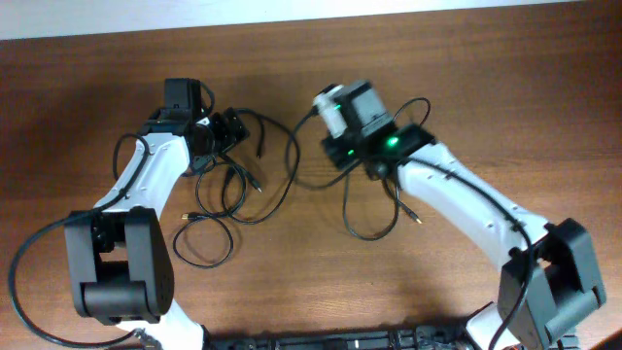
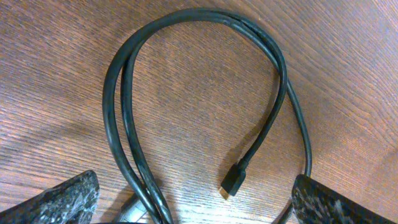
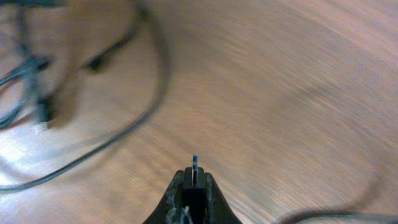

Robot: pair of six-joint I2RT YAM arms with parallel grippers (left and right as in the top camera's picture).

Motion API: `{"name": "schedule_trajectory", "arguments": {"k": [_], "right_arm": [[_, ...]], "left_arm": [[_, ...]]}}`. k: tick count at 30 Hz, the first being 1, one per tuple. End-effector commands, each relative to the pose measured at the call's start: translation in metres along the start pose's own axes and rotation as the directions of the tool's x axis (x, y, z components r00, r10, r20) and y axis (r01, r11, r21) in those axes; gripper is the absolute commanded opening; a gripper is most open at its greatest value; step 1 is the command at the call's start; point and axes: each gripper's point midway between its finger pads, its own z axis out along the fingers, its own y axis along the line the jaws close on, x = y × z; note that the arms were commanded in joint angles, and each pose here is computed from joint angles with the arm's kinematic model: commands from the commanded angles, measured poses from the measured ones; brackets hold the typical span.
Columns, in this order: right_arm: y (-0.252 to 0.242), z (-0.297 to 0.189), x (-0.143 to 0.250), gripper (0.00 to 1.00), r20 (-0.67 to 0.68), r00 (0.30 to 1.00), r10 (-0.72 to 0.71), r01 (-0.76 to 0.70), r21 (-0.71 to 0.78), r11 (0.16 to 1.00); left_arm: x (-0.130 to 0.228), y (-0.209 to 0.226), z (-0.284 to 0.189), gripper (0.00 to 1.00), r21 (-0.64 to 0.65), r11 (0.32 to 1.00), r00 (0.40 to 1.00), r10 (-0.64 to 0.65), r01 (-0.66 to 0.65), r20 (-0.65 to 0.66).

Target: Untangle cables

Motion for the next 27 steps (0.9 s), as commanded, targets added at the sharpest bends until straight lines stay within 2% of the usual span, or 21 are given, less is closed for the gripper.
{"name": "schedule_trajectory", "arguments": {"k": [1, 2, 4, 10, 14, 16, 18, 19, 21, 23, 27], "right_arm": [[-0.045, -0.004, -0.001, 0.04, 0.025, 0.96, 0.28, -0.281, 0.071, 0.957], [-0.058, -0.005, 0.002, 0.04, 0.03, 0.935, 0.353, -0.354, 0.089, 0.931], [-0.076, -0.006, 0.006, 0.04, 0.035, 0.914, 0.404, -0.406, 0.113, 0.907], [-0.126, 0.0, 0.049, 0.04, -0.04, 0.868, 0.495, -0.472, 0.246, 0.847], [-0.128, 0.014, 0.081, 0.05, -0.151, 0.839, 0.522, -0.468, 0.287, 0.836], [-0.128, 0.022, 0.093, 0.15, -0.19, 0.827, 0.528, -0.463, 0.302, 0.833], [-0.128, 0.031, 0.103, 0.3, -0.222, 0.817, 0.532, -0.457, 0.313, 0.832], [-0.126, 0.039, 0.113, 0.47, -0.255, 0.805, 0.535, -0.452, 0.321, 0.832], [-0.125, 0.046, 0.124, 0.66, -0.29, 0.791, 0.539, -0.446, 0.33, 0.832], [-0.124, 0.049, 0.128, 0.81, -0.302, 0.786, 0.539, -0.443, 0.332, 0.832], [-0.12, 0.045, 0.138, 0.84, -0.343, 0.768, 0.541, -0.434, 0.341, 0.834]], "left_arm": [[0.0, -0.002, -0.003, 0.99, 0.013, 1.0, 1.0, 0.005, -0.005, 0.002], [0.0, -0.002, -0.003, 0.99, 0.013, 1.0, 1.0, 0.005, -0.005, 0.002], [-0.001, -0.002, -0.003, 0.99, 0.012, 1.0, 1.0, 0.004, -0.004, 0.003], [0.0, -0.003, -0.003, 0.99, 0.013, 1.0, 1.0, 0.006, -0.006, 0.001], [0.0, -0.003, -0.003, 0.99, 0.013, 1.0, 1.0, 0.006, -0.006, 0.002], [0.0, -0.003, -0.003, 0.99, 0.013, 1.0, 1.0, 0.006, -0.006, 0.002], [0.0, -0.003, -0.003, 0.99, 0.013, 1.0, 1.0, 0.006, -0.006, 0.002], [0.0, -0.003, -0.003, 0.99, 0.013, 1.0, 1.0, 0.006, -0.006, 0.002], [0.0, -0.003, -0.003, 0.99, 0.013, 1.0, 1.0, 0.006, -0.006, 0.002], [0.0, -0.003, -0.003, 0.99, 0.013, 1.0, 1.0, 0.006, -0.006, 0.002], [0.0, -0.003, -0.003, 0.99, 0.013, 1.0, 1.0, 0.006, -0.006, 0.002]]}}
